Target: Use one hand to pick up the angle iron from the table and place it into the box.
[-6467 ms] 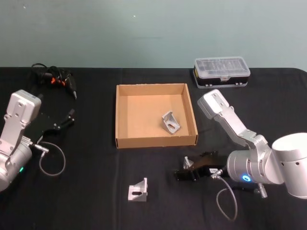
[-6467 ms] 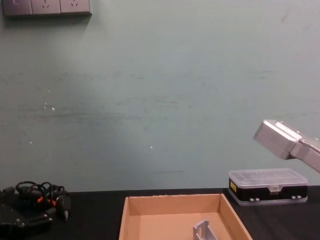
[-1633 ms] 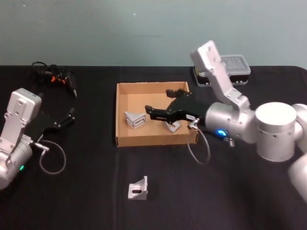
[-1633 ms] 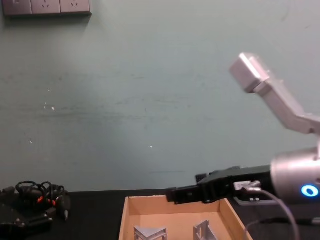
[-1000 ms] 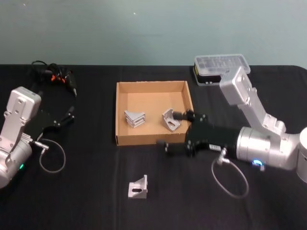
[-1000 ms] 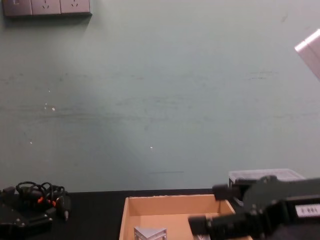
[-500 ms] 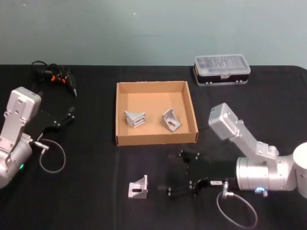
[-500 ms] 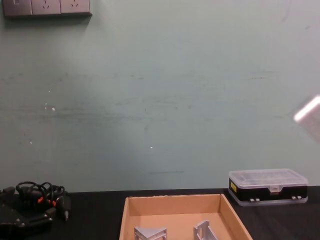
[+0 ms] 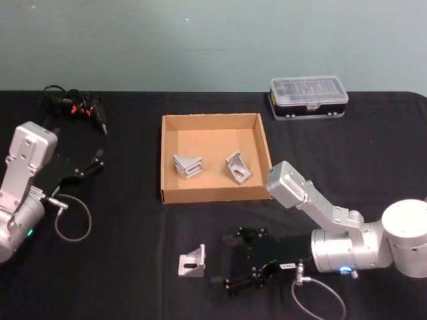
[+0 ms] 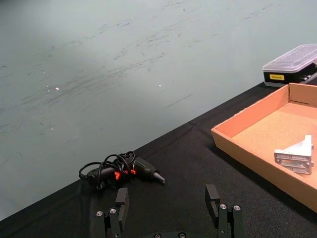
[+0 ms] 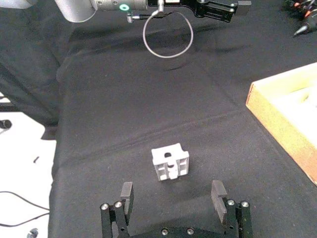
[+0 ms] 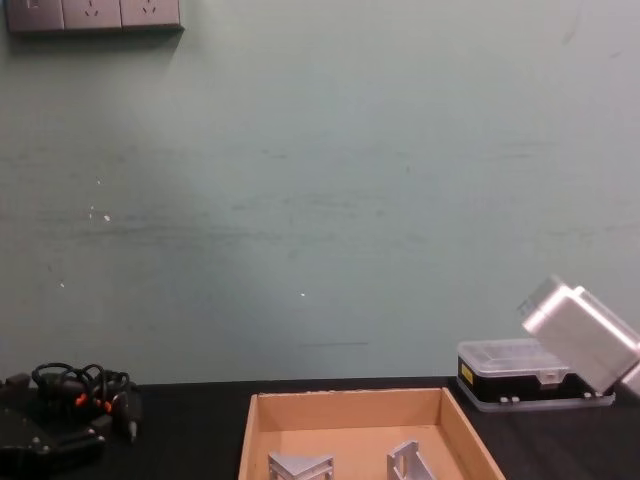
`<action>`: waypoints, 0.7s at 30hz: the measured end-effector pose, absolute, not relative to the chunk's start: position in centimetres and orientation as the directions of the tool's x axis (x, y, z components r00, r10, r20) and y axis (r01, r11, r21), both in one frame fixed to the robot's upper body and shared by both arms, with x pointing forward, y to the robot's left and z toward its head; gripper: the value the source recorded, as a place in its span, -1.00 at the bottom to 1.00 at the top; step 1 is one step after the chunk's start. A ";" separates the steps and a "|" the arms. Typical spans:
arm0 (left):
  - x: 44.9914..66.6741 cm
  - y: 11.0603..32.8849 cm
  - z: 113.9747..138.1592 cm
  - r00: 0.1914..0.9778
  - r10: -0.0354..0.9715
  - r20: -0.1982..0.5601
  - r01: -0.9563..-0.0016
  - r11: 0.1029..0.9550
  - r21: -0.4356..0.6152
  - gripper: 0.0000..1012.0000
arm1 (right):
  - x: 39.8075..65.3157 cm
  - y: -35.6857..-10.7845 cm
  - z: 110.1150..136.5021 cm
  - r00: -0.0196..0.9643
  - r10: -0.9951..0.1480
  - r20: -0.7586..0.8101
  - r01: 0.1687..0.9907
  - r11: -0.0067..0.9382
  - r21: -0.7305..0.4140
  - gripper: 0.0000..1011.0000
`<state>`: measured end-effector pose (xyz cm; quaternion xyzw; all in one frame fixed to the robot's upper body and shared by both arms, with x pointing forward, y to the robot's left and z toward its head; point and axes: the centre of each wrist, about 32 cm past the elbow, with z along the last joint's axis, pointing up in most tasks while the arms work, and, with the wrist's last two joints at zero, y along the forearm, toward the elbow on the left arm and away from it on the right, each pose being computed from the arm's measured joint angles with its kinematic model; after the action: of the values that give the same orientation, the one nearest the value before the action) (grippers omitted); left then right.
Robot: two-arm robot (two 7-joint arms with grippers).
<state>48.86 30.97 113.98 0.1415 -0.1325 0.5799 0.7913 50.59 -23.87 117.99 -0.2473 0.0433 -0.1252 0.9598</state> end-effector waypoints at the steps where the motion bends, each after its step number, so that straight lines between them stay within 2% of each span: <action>1: 48.9 31.0 114.0 0.292 0.880 0.374 -0.955 0.287 0.070 1.00 | 50.8 -23.7 117.8 0.966 -0.258 -0.022 0.215 0.847 -0.485 0.99; 21: 48.9 31.0 114.0 0.292 0.880 0.374 -0.955 0.287 0.070 1.00 | 53.3 -21.5 117.1 0.979 -0.203 -0.024 0.167 0.862 -0.479 0.99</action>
<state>48.86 30.97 113.98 0.1415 -0.1325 0.5800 0.7913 53.26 -21.52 117.07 -0.2446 0.0367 -0.0959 0.9642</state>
